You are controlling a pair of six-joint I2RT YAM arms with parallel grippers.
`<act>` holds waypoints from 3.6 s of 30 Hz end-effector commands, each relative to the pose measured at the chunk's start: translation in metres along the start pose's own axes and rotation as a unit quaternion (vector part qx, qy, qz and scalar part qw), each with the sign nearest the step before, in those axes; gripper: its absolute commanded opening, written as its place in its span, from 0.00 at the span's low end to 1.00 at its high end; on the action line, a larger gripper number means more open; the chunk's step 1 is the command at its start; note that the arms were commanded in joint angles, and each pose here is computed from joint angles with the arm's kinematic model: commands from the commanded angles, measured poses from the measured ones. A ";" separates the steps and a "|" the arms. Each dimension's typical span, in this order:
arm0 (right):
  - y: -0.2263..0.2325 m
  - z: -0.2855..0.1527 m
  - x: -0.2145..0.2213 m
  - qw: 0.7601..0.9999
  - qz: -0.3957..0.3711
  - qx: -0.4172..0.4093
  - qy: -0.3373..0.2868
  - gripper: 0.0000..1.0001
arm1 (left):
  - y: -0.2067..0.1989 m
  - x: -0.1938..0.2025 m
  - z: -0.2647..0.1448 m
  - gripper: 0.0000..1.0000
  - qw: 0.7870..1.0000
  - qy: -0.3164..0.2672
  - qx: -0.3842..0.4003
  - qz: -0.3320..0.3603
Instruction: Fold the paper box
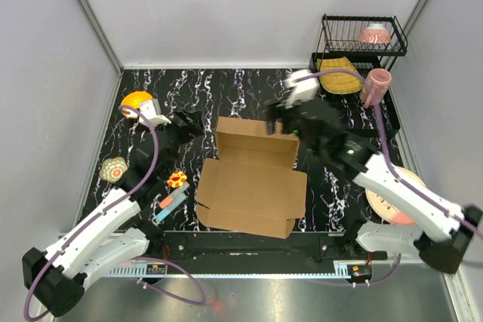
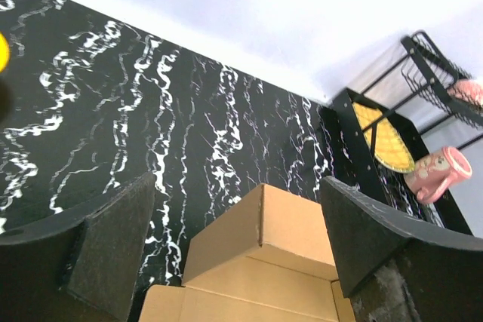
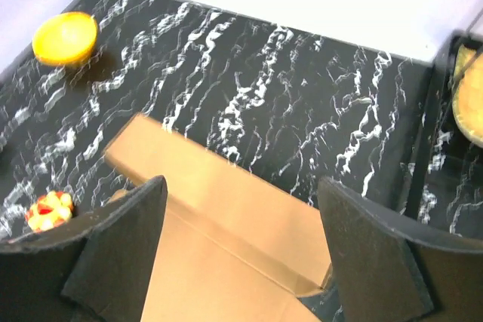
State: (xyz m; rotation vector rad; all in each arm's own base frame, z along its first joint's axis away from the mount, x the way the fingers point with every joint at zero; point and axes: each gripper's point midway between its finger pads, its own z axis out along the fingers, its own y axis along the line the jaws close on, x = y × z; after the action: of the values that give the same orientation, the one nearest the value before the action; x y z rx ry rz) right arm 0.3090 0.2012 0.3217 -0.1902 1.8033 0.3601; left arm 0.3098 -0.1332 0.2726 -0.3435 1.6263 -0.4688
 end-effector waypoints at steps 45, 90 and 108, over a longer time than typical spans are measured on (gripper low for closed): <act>0.078 0.068 0.122 0.779 -0.604 0.091 0.140 0.29 | 0.084 -0.001 -0.079 0.90 0.994 -0.010 -0.102 -0.025; -0.055 0.027 0.163 0.761 0.513 0.282 0.280 0.00 | 0.038 -0.079 -0.094 0.82 0.992 -0.088 -0.023 -0.091; -0.052 0.000 0.273 0.684 0.548 0.360 0.320 0.00 | -0.105 0.010 -0.154 0.73 0.891 0.134 0.432 -0.045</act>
State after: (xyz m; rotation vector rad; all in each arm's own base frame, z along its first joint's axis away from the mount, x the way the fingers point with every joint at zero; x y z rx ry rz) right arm 0.2546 0.1634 0.0535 1.5380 2.4876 0.3278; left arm 0.1965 -0.1515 0.3191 -0.0407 1.4894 -0.9430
